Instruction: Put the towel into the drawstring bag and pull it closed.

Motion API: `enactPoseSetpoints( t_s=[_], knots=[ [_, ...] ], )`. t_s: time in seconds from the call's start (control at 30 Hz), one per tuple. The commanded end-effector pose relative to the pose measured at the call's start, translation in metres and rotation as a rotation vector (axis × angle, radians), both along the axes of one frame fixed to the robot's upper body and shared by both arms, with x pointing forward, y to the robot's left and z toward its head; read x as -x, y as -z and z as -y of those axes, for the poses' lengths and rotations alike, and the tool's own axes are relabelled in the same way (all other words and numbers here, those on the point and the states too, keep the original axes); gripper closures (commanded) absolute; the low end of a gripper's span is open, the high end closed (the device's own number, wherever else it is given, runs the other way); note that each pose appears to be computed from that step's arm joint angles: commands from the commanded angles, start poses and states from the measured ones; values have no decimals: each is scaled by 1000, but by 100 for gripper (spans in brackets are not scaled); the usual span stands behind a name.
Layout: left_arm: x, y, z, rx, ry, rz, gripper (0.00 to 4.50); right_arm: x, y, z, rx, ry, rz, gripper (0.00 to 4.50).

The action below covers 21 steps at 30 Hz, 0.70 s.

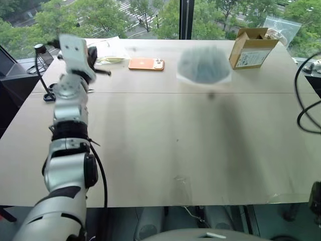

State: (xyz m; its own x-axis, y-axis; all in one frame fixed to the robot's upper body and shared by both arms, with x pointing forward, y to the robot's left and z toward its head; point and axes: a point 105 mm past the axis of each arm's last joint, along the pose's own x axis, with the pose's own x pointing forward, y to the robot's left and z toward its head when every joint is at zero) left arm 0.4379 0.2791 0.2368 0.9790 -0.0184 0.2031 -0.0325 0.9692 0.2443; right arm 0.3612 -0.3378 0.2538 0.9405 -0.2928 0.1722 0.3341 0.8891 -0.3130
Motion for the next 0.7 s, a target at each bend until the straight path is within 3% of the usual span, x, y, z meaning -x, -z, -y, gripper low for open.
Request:
enactPoseSetpoints(
  t_s=[0.03,0.13,0.23,0.3,0.43,0.47,0.6,0.63,0.7],
  knots=[
    [17,-18,23,57,183,65,443,14,-17,-21,11,-169,47,450],
    [39,9,92,77,489,-29,443,21,15,-107,18,-583,-85,450],
    [57,32,123,96,619,-142,443,30,28,-144,16,-746,-142,450],
    [67,41,133,90,675,-176,450,32,35,-156,31,-778,-160,387],
    [102,74,134,56,828,-345,323,61,77,-175,82,-923,-344,222],
    [110,79,129,36,842,-367,305,68,84,-171,87,-934,-381,205],
    [136,82,108,20,873,-396,148,94,95,-149,87,-914,-439,44],
    [146,84,103,14,878,-410,139,103,96,-144,82,-912,-445,6],
    [159,88,94,14,865,-435,139,119,100,-136,83,-900,-455,6]
  ],
)
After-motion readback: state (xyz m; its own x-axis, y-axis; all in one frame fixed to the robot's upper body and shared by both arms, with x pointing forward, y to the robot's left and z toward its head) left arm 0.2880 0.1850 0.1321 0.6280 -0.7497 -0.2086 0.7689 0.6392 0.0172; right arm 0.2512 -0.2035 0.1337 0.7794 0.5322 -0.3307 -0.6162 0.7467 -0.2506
